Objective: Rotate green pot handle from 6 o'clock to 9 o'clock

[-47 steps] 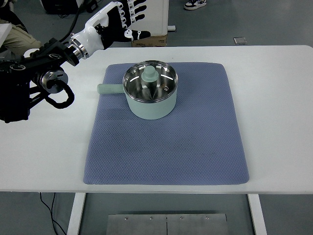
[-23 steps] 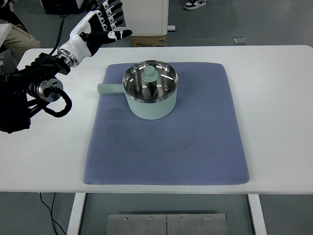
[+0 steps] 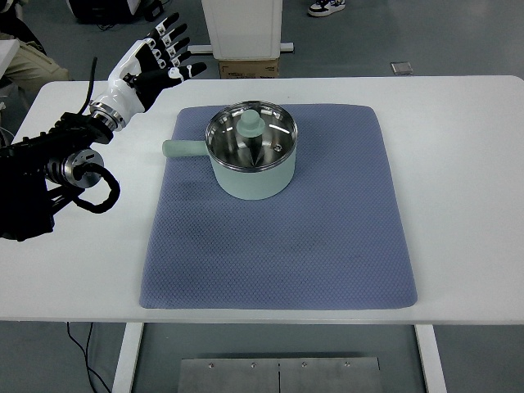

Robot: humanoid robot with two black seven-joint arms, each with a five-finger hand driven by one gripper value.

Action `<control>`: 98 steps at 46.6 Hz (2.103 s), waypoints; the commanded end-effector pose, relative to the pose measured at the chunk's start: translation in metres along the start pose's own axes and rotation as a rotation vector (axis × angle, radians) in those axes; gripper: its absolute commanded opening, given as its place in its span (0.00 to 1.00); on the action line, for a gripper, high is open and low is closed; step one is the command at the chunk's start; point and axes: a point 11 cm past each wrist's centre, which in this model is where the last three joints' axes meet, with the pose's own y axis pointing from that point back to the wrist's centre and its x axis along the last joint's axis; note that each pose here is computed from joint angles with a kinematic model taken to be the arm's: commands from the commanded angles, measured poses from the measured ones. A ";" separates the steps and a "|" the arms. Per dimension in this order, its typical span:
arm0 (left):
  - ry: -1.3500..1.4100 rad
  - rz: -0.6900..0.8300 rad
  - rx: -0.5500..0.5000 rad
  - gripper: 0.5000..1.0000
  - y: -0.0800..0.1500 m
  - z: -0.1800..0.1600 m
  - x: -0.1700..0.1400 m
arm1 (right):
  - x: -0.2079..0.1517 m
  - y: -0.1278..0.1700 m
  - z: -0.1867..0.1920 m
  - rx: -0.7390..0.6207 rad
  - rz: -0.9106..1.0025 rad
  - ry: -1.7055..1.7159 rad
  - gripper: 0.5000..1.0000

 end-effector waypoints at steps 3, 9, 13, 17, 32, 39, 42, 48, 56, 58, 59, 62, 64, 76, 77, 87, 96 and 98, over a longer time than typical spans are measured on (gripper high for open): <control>0.008 0.032 0.026 1.00 0.003 -0.012 0.002 | 0.000 0.000 0.000 0.000 0.000 0.000 1.00; 0.022 0.046 0.032 1.00 0.006 -0.017 0.004 | 0.000 0.000 0.000 0.000 0.000 0.001 1.00; 0.027 0.053 0.030 1.00 0.007 -0.018 0.005 | 0.000 0.000 0.000 0.000 0.000 0.000 1.00; 0.033 0.068 0.033 1.00 0.009 -0.022 0.007 | 0.000 0.000 0.000 0.000 0.000 0.001 1.00; 0.087 0.131 0.039 1.00 0.022 -0.041 0.019 | 0.000 0.000 0.000 0.000 0.000 0.000 1.00; 0.104 0.167 0.040 1.00 0.029 -0.048 0.028 | 0.000 0.000 0.000 0.000 0.000 0.001 1.00; 0.126 0.188 0.042 1.00 0.035 -0.056 0.032 | 0.000 0.000 0.000 0.000 0.000 0.000 1.00; 0.134 0.192 0.040 1.00 0.035 -0.056 0.031 | 0.000 0.000 0.000 0.000 0.000 0.000 1.00; 0.142 0.190 0.045 1.00 0.035 -0.060 0.028 | 0.000 0.000 0.000 0.000 0.000 0.000 1.00; 0.145 0.190 0.048 1.00 0.036 -0.062 0.028 | 0.000 0.000 0.000 0.000 0.000 0.000 1.00; 0.147 0.191 0.053 1.00 0.037 -0.065 0.027 | 0.000 0.000 0.000 0.000 0.000 0.000 1.00; 0.151 0.191 0.055 1.00 0.038 -0.067 0.027 | 0.000 0.000 0.000 0.000 0.000 0.000 1.00; 0.155 0.189 0.057 1.00 0.037 -0.069 0.025 | 0.000 0.000 0.000 0.000 0.000 0.000 1.00; 0.175 0.197 0.066 1.00 0.042 -0.077 0.023 | 0.000 0.000 0.000 0.000 0.000 0.000 1.00; 0.174 0.198 0.066 1.00 0.042 -0.077 0.024 | 0.000 0.000 0.000 0.000 0.000 0.001 1.00; 0.169 0.195 0.060 1.00 0.041 -0.073 0.026 | 0.000 0.000 0.000 0.000 0.000 0.000 1.00; 0.164 0.193 0.059 1.00 0.042 -0.073 0.026 | 0.000 0.000 0.000 0.000 0.000 0.001 1.00; 0.162 0.194 0.059 1.00 0.042 -0.073 0.026 | 0.000 0.000 0.000 0.000 0.000 0.001 1.00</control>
